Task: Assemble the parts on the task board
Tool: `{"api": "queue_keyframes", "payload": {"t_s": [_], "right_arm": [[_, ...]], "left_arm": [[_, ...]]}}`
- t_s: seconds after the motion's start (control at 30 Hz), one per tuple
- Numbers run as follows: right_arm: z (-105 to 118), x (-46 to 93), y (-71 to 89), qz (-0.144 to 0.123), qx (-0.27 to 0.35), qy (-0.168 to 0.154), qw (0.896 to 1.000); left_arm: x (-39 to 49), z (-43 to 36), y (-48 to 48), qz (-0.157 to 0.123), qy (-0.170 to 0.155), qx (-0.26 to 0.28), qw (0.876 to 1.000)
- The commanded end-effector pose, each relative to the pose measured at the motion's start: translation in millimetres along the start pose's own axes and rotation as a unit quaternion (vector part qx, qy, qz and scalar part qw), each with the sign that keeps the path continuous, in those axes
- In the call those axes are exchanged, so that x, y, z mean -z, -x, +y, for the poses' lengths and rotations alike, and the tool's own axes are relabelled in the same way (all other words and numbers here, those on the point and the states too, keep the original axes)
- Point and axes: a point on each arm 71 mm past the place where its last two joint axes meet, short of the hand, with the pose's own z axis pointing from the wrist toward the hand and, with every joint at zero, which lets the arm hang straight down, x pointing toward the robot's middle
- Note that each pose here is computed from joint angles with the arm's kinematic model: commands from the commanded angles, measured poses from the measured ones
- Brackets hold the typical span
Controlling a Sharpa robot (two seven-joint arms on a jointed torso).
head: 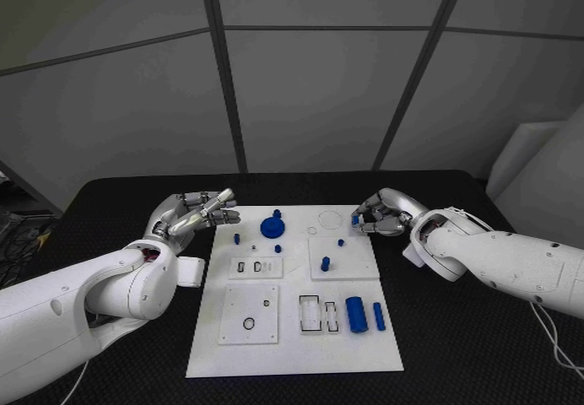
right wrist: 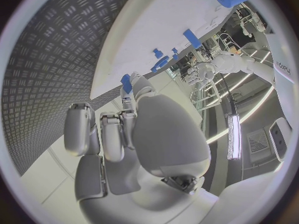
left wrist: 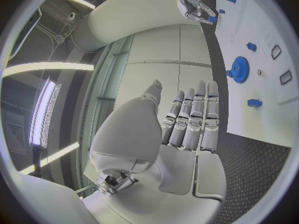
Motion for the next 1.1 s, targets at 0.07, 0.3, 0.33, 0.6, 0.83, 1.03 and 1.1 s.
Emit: {"api": "queue_keyframes", "payload": {"t_s": [0.07,0.3,0.33,0.6,0.83,1.03,1.1], "right_arm": [[22.1,2.4,-4.8,-0.012,-0.002,0.007,1.000],[73.7,3.3,-31.0,0.019,-0.004,0.036,0.999],[84.1,2.2,-36.8,0.024,-0.003,0.043,0.999],[134.1,-6.3,-69.6,0.056,0.007,0.065,0.996],[157.6,-14.9,-88.5,0.071,0.022,0.068,0.995],[171.2,-22.6,-102.3,0.083,0.029,0.080,0.993],[173.9,-23.6,-105.9,0.087,0.033,0.083,0.992]], "left_arm": [[-0.7,-0.5,0.1,0.004,0.000,0.000,1.000],[-2.5,0.6,3.4,0.000,0.000,-0.002,1.000],[-3.0,0.9,4.1,-0.001,0.000,-0.002,1.000],[-6.0,2.4,5.8,-0.005,0.001,-0.004,1.000],[-7.9,3.4,6.3,-0.006,0.002,-0.004,1.000],[-8.9,3.8,6.3,-0.006,0.002,-0.004,1.000],[-9.2,3.8,6.1,-0.006,0.002,-0.004,1.000]]}}
